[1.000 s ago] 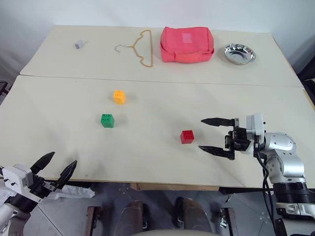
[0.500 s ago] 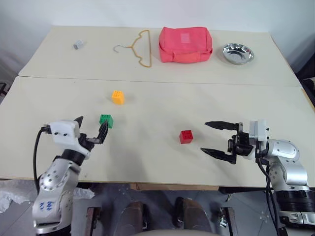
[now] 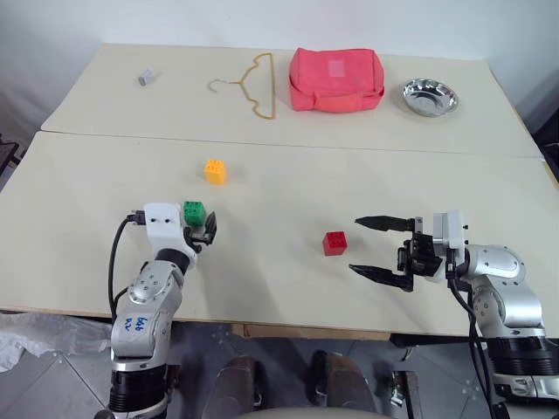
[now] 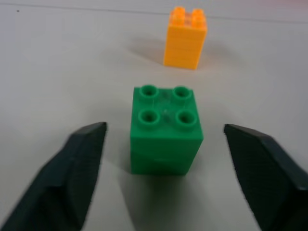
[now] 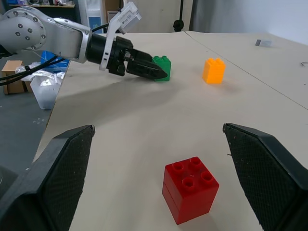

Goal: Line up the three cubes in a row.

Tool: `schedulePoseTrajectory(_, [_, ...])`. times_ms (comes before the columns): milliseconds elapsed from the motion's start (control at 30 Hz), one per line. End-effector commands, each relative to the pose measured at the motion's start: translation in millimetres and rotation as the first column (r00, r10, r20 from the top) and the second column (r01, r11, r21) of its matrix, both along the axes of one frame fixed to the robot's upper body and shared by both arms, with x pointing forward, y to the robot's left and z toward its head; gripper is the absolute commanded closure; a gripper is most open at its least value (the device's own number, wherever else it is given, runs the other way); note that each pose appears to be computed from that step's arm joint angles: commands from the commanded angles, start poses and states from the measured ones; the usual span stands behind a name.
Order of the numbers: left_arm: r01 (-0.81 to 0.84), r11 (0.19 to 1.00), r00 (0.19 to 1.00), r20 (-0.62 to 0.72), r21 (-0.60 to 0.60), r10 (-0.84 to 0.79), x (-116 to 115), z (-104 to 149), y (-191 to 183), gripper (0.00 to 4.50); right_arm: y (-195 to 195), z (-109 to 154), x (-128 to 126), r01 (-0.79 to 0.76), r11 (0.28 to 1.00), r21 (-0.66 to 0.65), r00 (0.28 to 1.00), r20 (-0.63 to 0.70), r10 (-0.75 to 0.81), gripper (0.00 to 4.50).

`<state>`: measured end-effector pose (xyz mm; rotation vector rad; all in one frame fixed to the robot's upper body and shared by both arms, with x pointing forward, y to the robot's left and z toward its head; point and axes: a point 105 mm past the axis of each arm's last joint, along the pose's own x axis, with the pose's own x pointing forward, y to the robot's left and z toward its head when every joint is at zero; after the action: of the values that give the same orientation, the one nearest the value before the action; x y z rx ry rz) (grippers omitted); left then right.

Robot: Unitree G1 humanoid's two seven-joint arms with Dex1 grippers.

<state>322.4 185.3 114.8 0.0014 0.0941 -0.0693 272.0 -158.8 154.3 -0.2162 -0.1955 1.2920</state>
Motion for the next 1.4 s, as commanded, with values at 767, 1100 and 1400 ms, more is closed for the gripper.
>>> schedulePoseTrajectory(767, [0.941,0.083,0.165,-0.233,0.328,-0.958,-14.2,19.5,-94.8,3.02,-64.2,17.4,-15.6,0.198,0.97,-0.138,0.98,0.037,-0.195,0.0])
schedulePoseTrajectory(1100, [0.941,0.031,0.122,-0.254,0.336,-0.959,11.2,6.3,-109.7,3.02,-53.9,9.9,-27.6,0.226,0.968,-0.106,0.974,0.011,-0.226,0.0])
schedulePoseTrajectory(1400, [0.957,0.049,0.103,-0.177,0.285,-0.979,14.9,15.0,-112.3,1.74,-43.8,7.7,-28.2,0.194,0.977,-0.088,0.981,-0.012,-0.195,0.0])
